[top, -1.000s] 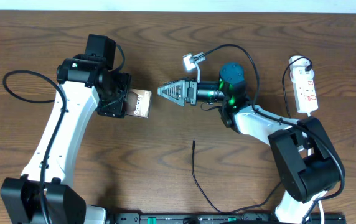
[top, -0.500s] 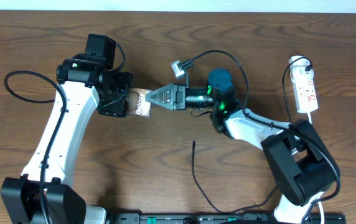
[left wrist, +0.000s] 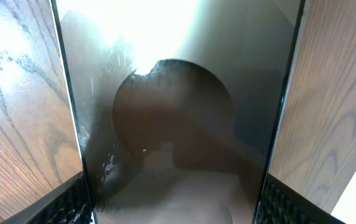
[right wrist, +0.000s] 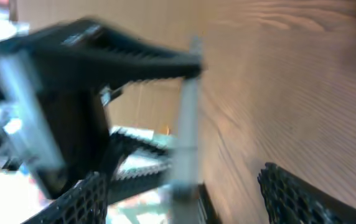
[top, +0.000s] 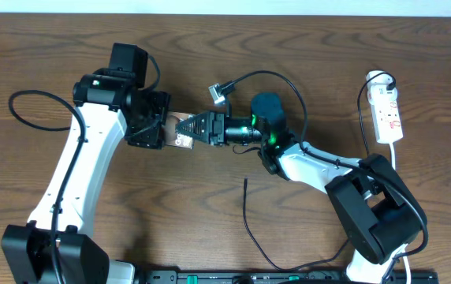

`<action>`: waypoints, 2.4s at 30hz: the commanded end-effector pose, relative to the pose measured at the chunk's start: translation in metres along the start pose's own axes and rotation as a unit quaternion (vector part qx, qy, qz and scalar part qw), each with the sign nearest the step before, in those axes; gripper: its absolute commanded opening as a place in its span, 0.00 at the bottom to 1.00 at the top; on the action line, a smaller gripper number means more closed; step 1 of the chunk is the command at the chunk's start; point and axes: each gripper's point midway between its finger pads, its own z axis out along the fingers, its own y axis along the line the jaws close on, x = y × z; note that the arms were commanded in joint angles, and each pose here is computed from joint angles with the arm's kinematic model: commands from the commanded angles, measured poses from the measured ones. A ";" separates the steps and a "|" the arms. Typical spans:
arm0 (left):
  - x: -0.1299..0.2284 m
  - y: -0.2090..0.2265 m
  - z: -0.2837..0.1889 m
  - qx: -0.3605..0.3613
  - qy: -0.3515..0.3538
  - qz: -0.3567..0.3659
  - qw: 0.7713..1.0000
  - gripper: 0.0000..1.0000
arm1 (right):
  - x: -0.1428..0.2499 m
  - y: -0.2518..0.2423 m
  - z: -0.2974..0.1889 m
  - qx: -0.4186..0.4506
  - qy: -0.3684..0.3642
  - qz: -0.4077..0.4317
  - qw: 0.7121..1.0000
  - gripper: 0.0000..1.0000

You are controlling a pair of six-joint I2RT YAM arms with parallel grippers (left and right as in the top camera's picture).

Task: Plug charger to phone and switch on socket
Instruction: 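Close the right gripper on the phone's edge beside the left gripper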

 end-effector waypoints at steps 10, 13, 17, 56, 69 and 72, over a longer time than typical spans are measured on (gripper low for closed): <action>0.016 -0.005 0.000 0.009 -0.005 0.026 1.000 0.07 | 0.002 -0.009 0.009 0.025 -0.010 0.039 0.999 0.79; 0.017 -0.005 0.000 0.009 -0.005 0.026 1.000 0.07 | 0.002 -0.009 0.009 0.025 -0.010 0.038 0.999 0.77; 0.017 -0.005 0.000 0.009 -0.002 0.026 1.000 0.07 | 0.003 -0.009 0.009 0.025 -0.009 0.029 0.999 0.71; 0.024 -0.004 0.001 0.007 -0.011 0.042 0.999 0.07 | 0.013 -0.006 0.016 0.022 0.004 0.047 0.999 0.33; 0.024 -0.004 0.001 0.007 -0.011 0.042 0.999 0.07 | 0.012 -0.003 0.016 0.017 0.003 0.041 0.999 0.26; 0.024 -0.004 0.001 0.007 -0.011 0.042 0.999 0.07 | 0.012 -0.003 0.016 0.017 0.003 0.041 0.999 0.25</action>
